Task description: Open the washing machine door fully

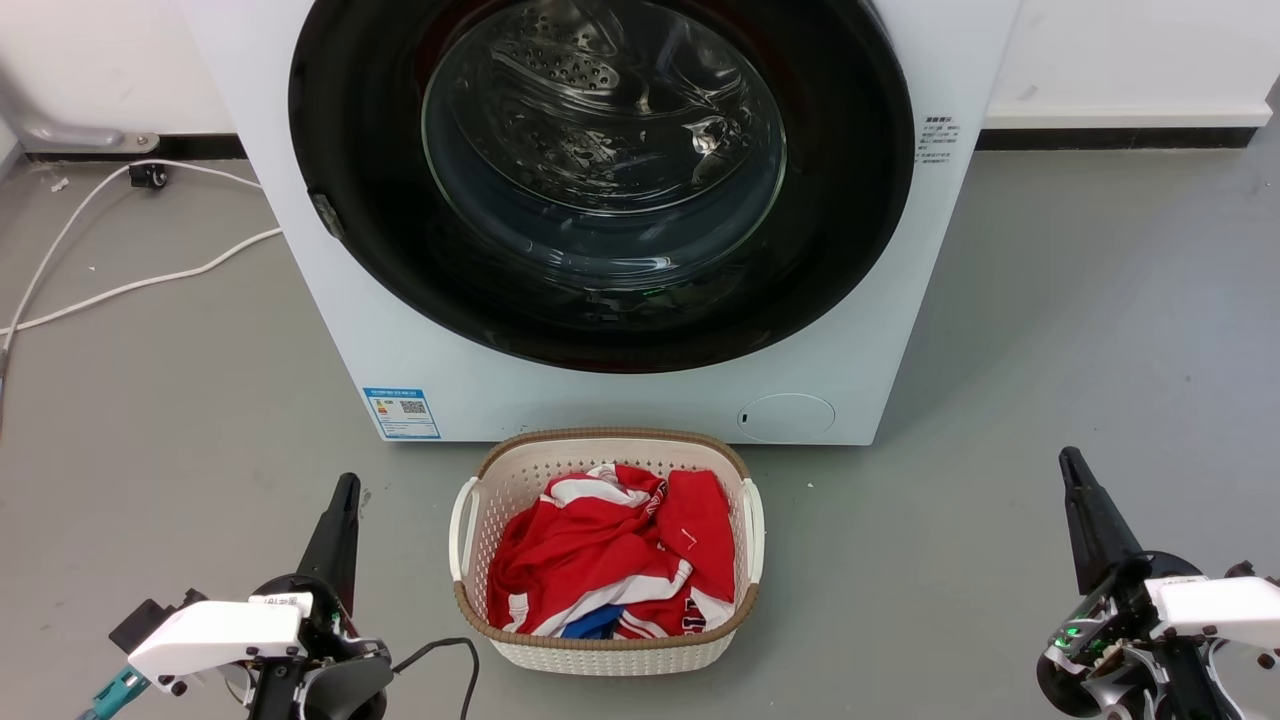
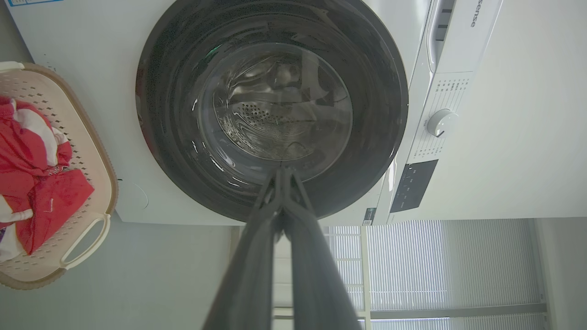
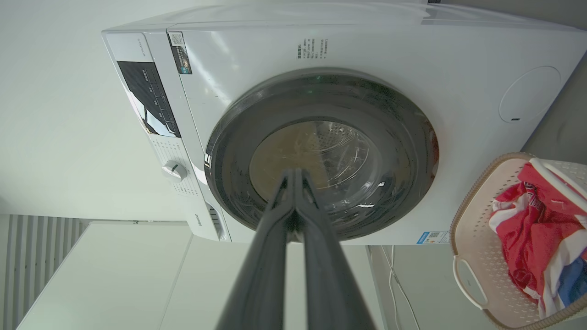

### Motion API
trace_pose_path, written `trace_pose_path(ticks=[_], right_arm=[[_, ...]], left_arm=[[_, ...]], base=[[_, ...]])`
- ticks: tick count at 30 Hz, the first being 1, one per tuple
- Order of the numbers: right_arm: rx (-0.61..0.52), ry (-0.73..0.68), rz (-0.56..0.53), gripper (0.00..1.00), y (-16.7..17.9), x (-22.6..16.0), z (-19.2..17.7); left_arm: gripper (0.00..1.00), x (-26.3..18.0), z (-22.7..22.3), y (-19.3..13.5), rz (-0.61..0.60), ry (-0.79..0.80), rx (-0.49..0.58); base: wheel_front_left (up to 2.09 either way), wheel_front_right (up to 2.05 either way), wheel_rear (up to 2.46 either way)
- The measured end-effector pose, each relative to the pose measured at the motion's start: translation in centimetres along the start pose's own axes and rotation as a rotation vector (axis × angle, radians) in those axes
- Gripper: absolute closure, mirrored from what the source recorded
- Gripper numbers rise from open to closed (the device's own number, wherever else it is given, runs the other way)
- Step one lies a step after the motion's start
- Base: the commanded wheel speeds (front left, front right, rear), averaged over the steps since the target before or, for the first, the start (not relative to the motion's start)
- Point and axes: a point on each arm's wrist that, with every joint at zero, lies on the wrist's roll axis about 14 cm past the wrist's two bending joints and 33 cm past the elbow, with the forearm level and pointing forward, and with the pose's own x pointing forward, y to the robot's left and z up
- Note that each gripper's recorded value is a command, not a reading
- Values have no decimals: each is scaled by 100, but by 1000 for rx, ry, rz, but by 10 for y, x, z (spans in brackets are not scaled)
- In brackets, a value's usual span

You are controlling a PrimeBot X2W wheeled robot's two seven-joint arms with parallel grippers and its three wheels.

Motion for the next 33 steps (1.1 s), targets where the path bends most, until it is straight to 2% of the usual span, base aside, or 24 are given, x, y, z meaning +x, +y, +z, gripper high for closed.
trace_pose_path(ticks=[33], right_arm=[[1,0,0,100,0,0,0]], left_arm=[[100,0,0,0,0,0,0]], base=[[0,0,0]])
